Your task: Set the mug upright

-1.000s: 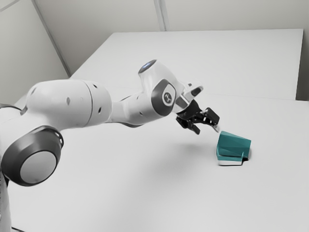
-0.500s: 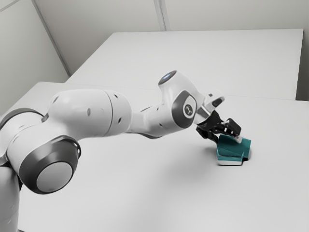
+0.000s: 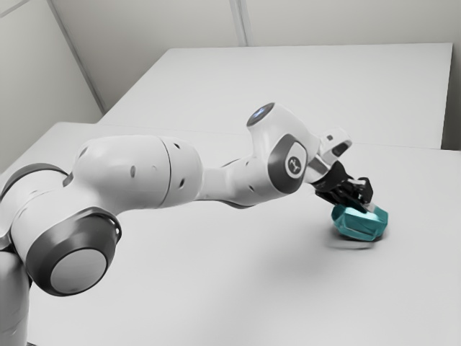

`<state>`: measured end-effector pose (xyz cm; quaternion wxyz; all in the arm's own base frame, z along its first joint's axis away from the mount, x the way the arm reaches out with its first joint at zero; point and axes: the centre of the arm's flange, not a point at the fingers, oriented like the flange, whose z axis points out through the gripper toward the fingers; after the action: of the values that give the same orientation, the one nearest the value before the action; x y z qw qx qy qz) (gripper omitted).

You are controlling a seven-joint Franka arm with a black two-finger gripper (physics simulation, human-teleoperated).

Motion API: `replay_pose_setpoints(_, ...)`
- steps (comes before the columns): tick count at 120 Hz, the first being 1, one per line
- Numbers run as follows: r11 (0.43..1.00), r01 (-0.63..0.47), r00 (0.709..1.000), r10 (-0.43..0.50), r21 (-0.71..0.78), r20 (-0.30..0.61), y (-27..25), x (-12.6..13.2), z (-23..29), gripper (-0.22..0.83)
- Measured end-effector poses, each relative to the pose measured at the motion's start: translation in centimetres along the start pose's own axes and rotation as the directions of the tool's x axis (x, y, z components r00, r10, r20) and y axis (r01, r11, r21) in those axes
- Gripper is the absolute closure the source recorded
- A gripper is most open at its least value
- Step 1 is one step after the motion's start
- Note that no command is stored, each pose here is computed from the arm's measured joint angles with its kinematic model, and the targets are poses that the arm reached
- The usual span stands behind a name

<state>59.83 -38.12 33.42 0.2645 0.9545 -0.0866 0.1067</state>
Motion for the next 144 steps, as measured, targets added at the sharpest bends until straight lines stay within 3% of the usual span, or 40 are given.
replay_pose_setpoints(25, 0.999, -0.038, 0.999, 0.038, 0.012, -0.024, 0.9, 0.7, -1.0, 0.71)
replay_pose_setpoints(60, 1.000, -0.015, 1.000, 0.016, 0.025, -0.026, -0.2, 1.1, -5.7, 0.77)
replay_pose_setpoints(87, 0.984, 0.002, 0.998, -0.013, 0.180, 0.056, -8.8, 0.9, -15.9, 0.78)
replay_pose_setpoints(109, 0.923, -0.014, 0.990, -0.041, 0.385, 0.135, -16.9, -0.2, -22.4, 0.78)
replay_pose_setpoints(144, 0.827, -0.014, 0.972, -0.121, 0.563, 0.201, -24.8, -0.2, -24.0, 0.78)
